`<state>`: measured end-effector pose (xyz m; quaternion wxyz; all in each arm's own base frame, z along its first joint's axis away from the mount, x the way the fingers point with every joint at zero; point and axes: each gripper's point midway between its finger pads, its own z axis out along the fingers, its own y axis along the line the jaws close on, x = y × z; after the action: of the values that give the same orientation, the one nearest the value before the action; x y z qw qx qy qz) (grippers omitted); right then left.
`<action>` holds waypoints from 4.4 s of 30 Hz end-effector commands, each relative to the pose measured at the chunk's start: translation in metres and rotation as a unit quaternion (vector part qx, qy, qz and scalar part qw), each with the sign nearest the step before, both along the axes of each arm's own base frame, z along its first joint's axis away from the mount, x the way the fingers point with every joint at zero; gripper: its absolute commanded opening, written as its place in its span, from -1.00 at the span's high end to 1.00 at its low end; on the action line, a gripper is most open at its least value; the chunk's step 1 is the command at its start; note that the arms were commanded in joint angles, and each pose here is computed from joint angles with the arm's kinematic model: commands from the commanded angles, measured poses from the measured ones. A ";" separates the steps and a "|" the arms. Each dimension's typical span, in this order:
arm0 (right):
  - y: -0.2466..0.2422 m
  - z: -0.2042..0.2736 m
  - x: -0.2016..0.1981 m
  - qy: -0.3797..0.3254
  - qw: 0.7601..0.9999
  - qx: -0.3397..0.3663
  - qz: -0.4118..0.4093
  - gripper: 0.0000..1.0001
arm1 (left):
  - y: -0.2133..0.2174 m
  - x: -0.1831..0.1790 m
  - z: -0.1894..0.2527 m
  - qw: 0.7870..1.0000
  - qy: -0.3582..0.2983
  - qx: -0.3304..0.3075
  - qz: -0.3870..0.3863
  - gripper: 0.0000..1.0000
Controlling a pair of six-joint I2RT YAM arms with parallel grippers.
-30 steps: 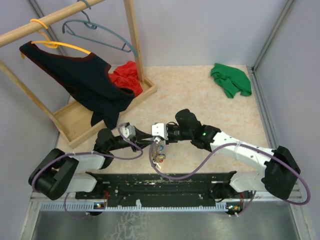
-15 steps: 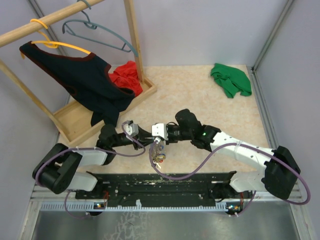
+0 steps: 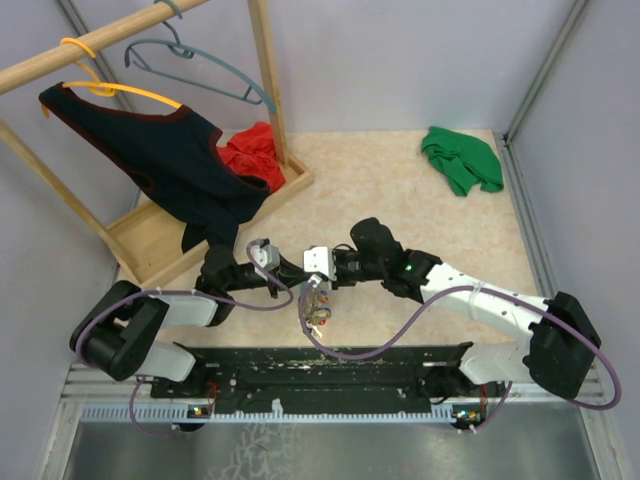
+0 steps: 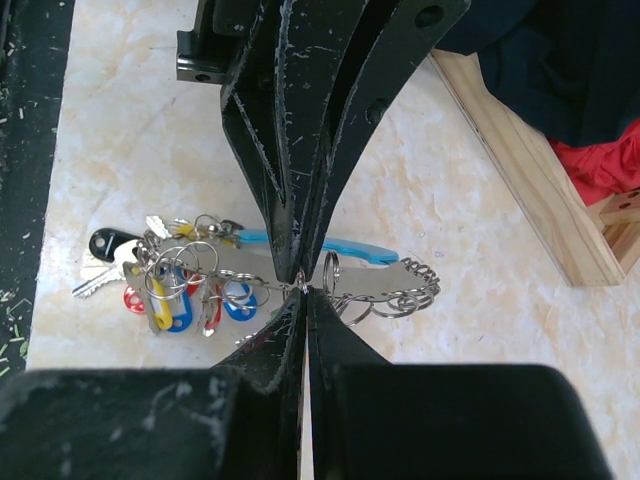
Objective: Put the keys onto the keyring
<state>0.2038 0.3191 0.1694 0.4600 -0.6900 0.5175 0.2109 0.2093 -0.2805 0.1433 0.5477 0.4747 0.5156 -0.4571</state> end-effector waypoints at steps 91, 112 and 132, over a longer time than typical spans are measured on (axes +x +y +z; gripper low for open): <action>-0.004 -0.009 -0.013 0.021 0.999 0.025 -0.035 1.00 | 0.004 0.005 0.026 0.990 0.072 -0.100 0.062 1.00; 0.000 0.034 0.008 -0.045 0.996 0.049 -0.056 1.00 | 0.010 0.000 0.014 0.991 0.064 -0.082 0.082 0.37; 0.009 0.041 0.007 -0.047 0.998 0.031 -0.023 1.00 | 0.000 0.002 0.014 0.999 -0.013 -0.033 0.031 0.13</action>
<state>0.2089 0.3131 0.1777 0.4779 -0.6749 0.5353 0.1721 0.2088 -0.2763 0.1486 0.5711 0.4144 0.5386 -0.4604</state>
